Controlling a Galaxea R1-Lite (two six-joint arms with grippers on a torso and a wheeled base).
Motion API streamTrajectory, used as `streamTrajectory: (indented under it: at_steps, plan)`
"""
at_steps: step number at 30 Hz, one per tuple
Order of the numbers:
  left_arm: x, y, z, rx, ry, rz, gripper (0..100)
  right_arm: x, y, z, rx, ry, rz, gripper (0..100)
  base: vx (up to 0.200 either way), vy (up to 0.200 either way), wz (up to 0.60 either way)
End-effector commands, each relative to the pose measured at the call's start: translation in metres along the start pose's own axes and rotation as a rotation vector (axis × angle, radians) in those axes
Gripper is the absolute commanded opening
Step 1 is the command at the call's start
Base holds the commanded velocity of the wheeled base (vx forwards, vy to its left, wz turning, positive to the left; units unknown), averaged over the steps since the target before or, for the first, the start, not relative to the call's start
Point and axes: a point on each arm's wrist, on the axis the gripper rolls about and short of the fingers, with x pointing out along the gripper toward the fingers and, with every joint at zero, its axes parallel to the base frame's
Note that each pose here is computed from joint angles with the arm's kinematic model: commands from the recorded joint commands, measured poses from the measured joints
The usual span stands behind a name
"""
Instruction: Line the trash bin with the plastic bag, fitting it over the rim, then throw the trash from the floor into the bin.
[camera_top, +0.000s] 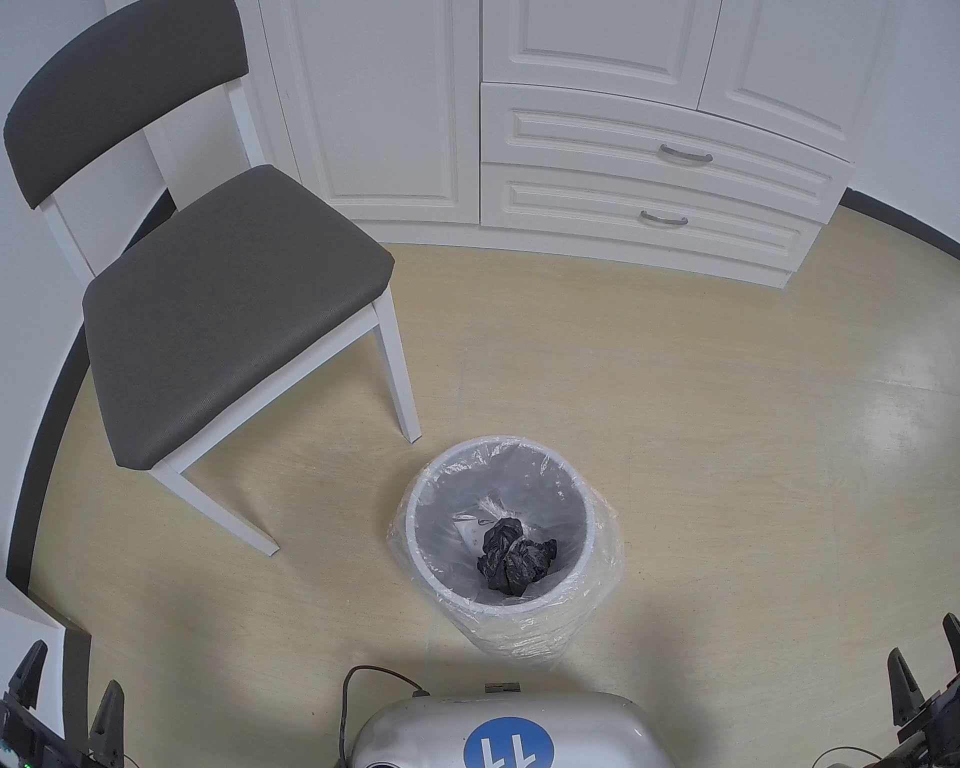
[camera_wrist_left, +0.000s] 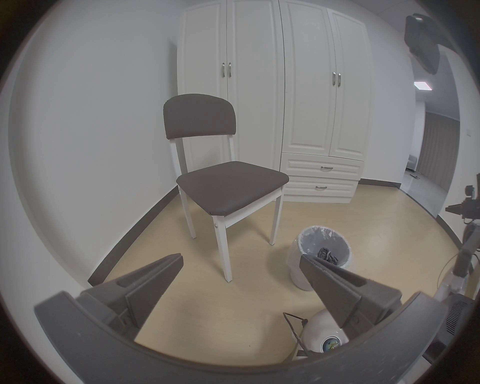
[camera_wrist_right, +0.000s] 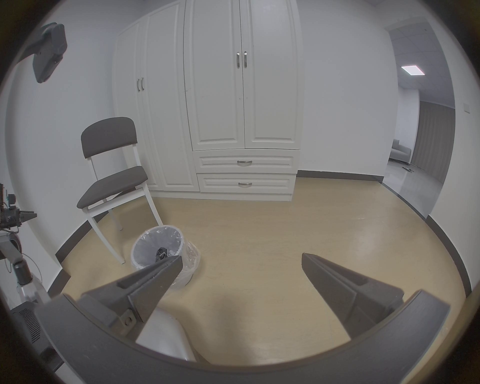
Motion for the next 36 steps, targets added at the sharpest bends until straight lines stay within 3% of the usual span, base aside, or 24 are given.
streamTrajectory:
  at_steps: [1, 10, 16, 24, 36]
  plan:
    - [0.0, -0.0001, -0.0048, -0.005, 0.0, -0.001, 100, 0.0001, -0.0001, -0.0052, 0.001, 0.001, -0.001, 100, 0.0, 0.0, 0.0]
    - [-0.0001, 0.0, -0.0042, -0.034, -0.004, 0.004, 100, 0.0, -0.0002, -0.0048, 0.014, 0.0, 0.0, 100, 0.0, 0.0, 0.0]
    - [0.0001, -0.0001, -0.0052, 0.015, 0.001, -0.004, 100, 0.0, -0.0002, -0.0048, 0.012, 0.0, -0.004, 100, 0.0, 0.0, 0.0]
    - [0.0, 0.0001, -0.0046, -0.034, -0.002, 0.005, 100, 0.0, -0.0002, -0.0048, 0.014, 0.0, -0.002, 100, 0.0, 0.0, 0.0]
    - [0.0001, 0.0, -0.0049, 0.0, -0.002, -0.001, 100, 0.0, -0.0002, -0.0048, 0.014, 0.0, -0.002, 100, 0.0, 0.0, 0.0]
